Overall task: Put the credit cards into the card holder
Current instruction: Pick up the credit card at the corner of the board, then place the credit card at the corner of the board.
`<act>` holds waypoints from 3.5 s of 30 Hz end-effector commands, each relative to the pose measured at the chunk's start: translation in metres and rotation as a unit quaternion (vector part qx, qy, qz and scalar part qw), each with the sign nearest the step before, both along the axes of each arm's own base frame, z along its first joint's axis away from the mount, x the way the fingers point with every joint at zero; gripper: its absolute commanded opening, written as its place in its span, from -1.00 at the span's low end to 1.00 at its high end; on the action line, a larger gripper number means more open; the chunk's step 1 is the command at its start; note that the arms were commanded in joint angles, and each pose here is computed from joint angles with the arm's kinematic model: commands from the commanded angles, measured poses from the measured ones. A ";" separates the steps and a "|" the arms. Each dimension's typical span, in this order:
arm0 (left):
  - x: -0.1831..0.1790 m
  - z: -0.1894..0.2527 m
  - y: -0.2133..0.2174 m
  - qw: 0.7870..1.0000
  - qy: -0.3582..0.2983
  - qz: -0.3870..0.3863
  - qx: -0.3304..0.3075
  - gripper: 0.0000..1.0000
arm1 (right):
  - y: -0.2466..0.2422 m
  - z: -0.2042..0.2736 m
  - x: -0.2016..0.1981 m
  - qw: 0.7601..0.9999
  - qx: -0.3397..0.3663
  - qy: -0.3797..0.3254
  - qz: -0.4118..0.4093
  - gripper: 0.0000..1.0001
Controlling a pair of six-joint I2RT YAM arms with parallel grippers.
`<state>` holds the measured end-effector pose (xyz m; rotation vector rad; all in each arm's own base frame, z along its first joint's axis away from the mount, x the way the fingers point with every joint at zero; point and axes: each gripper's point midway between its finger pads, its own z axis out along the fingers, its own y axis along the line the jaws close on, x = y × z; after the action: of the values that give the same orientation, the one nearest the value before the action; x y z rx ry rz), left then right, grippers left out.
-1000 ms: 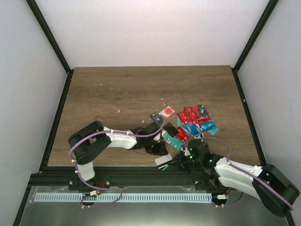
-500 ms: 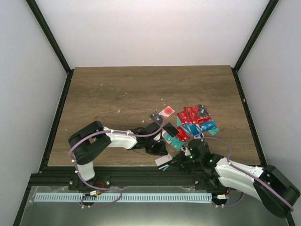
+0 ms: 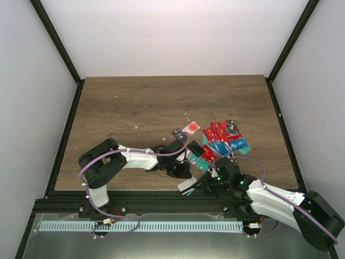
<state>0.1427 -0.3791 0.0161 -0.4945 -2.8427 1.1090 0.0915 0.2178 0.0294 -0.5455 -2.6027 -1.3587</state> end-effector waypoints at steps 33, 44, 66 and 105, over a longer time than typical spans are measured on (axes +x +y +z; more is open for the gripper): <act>-0.009 -0.003 0.015 0.999 0.034 0.004 0.029 -0.87 | 0.022 0.020 0.026 0.999 0.007 -0.040 0.011 -0.66; -0.009 0.004 0.012 0.999 0.034 0.007 0.019 -0.87 | 0.028 0.035 0.040 0.997 0.017 -0.074 0.006 -0.79; 0.025 0.080 0.038 0.995 -0.056 0.083 0.002 -0.69 | 0.020 0.063 0.041 0.992 0.031 -0.112 0.057 -0.99; -0.014 0.213 0.103 0.935 -0.056 0.146 -0.319 -0.25 | 0.035 0.237 0.032 0.872 0.271 -0.373 0.167 -0.99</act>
<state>0.1295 -0.2716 0.2184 -0.1105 -2.7056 2.0604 0.1246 0.2533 0.2368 0.5080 -2.4207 -2.2672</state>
